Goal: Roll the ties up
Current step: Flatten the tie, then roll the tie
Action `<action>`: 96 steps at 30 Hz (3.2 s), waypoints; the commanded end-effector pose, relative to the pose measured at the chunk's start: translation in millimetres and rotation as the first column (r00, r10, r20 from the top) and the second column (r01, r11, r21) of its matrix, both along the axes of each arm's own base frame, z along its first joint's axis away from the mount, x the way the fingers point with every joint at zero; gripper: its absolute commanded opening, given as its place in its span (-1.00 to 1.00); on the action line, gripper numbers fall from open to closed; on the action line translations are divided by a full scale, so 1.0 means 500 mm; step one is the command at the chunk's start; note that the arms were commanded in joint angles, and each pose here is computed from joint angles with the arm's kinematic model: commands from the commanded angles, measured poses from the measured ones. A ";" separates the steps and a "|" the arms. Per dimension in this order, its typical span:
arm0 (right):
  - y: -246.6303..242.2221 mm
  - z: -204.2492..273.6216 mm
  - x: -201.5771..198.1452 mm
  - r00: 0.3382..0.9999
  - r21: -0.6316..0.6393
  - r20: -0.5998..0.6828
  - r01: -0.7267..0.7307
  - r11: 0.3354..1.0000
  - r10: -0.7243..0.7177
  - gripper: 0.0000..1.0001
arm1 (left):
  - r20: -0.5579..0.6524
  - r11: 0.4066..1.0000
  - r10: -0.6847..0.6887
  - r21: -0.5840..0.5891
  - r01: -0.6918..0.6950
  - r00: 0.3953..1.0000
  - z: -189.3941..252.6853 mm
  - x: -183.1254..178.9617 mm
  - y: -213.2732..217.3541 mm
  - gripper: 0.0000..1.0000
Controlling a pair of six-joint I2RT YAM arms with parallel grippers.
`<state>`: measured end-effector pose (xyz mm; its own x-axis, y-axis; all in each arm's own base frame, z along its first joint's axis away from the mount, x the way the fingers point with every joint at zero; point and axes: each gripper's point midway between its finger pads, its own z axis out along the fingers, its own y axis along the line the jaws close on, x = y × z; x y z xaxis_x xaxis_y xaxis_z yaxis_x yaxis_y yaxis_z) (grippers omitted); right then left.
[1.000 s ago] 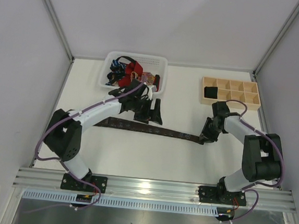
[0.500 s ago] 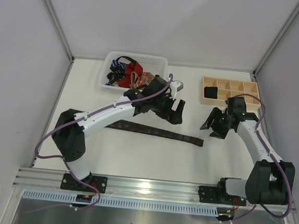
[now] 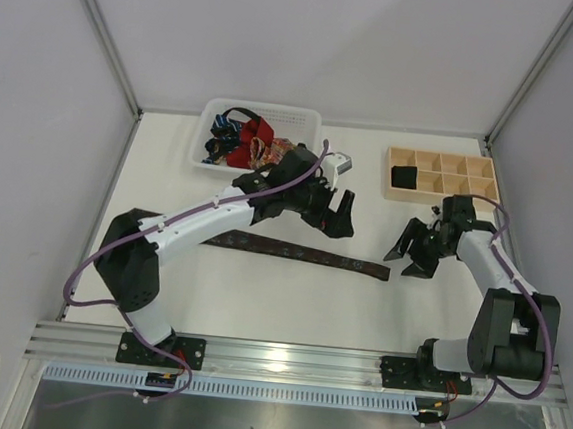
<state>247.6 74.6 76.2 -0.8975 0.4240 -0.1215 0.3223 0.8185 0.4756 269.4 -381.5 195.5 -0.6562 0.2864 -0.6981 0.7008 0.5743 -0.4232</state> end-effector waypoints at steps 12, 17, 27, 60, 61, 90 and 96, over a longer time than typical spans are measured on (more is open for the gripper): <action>-0.007 -0.102 -0.017 0.991 0.005 0.000 0.134 0.991 -0.134 0.21 | -0.230 0.990 0.073 -0.098 -0.098 0.970 -0.017 -0.047 -0.028 0.99; -0.011 -0.117 -0.009 0.984 0.006 0.065 0.168 0.986 -0.168 0.16 | -0.264 0.989 0.117 -0.054 -0.136 0.958 -0.037 -0.027 -0.051 0.78; -0.027 -0.130 -0.021 0.988 -0.007 0.022 0.150 0.989 -0.150 0.08 | -0.337 0.962 0.223 0.228 -0.150 0.915 -0.154 -0.016 -0.098 -0.58; 0.016 -0.126 0.005 1.000 0.164 0.021 0.006 0.987 -0.009 -0.07 | -0.512 0.965 0.205 0.248 -0.085 0.834 -0.289 -0.021 -0.183 -0.99; 0.016 -0.126 0.005 1.000 0.165 0.021 0.005 0.986 -0.009 -0.07 | -0.513 0.964 0.207 0.251 -0.085 0.833 -0.293 -0.020 -0.181 -0.99; 0.064 -0.045 0.024 0.988 0.280 0.151 -0.076 0.957 0.035 -0.85 | -0.527 0.942 0.248 0.327 -0.076 0.813 -0.349 -0.007 -0.129 -0.99; 0.103 -0.014 0.021 0.986 0.301 0.147 -0.124 0.946 0.082 -0.89 | -0.532 0.941 0.243 0.331 -0.065 0.811 -0.354 -0.012 -0.126 -0.99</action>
